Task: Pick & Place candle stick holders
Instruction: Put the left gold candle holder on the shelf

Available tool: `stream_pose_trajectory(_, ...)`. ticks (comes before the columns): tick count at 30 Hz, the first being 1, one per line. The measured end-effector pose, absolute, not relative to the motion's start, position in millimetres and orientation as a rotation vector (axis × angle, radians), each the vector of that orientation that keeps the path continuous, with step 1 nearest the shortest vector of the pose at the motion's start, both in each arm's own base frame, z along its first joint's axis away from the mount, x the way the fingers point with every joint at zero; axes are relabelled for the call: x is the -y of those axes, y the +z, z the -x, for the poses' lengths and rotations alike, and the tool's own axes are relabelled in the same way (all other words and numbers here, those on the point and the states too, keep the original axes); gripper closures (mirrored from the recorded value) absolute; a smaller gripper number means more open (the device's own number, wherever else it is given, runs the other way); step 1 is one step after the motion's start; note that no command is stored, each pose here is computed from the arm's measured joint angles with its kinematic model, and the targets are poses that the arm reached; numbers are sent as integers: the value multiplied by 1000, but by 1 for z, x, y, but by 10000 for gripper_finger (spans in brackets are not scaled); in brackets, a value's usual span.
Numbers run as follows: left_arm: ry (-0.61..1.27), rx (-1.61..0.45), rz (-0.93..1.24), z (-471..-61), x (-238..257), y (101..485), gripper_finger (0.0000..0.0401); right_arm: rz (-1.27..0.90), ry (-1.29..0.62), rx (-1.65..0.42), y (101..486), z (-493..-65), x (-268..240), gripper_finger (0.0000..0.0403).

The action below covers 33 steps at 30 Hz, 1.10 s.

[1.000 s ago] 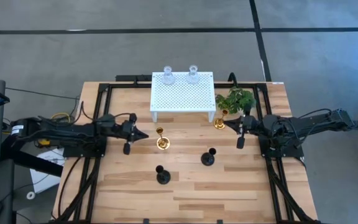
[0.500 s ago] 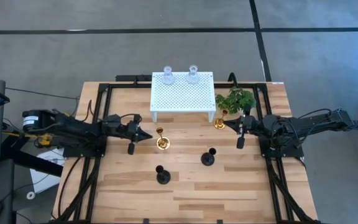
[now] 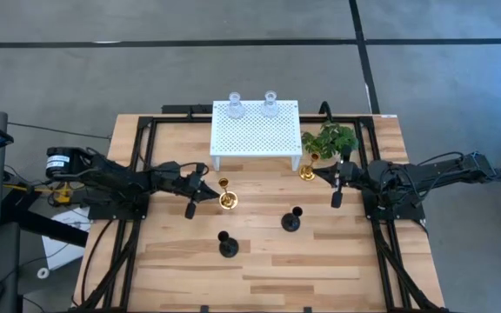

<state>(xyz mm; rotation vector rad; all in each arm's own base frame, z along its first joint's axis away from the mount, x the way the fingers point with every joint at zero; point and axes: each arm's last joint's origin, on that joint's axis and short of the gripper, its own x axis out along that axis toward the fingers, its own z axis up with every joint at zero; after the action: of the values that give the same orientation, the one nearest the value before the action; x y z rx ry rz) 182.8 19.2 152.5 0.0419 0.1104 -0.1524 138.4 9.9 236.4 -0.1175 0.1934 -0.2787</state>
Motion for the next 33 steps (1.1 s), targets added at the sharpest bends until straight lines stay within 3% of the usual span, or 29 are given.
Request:
stream_pose_trajectory(15,-132,-153,-35,-185,-20,146,384,125,-278,-214,235,-138,-10,403)
stream_pose_trajectory(33,-106,-226,-17,-220,-27,141,217,129,-277,-232,233,-138,-10,403)
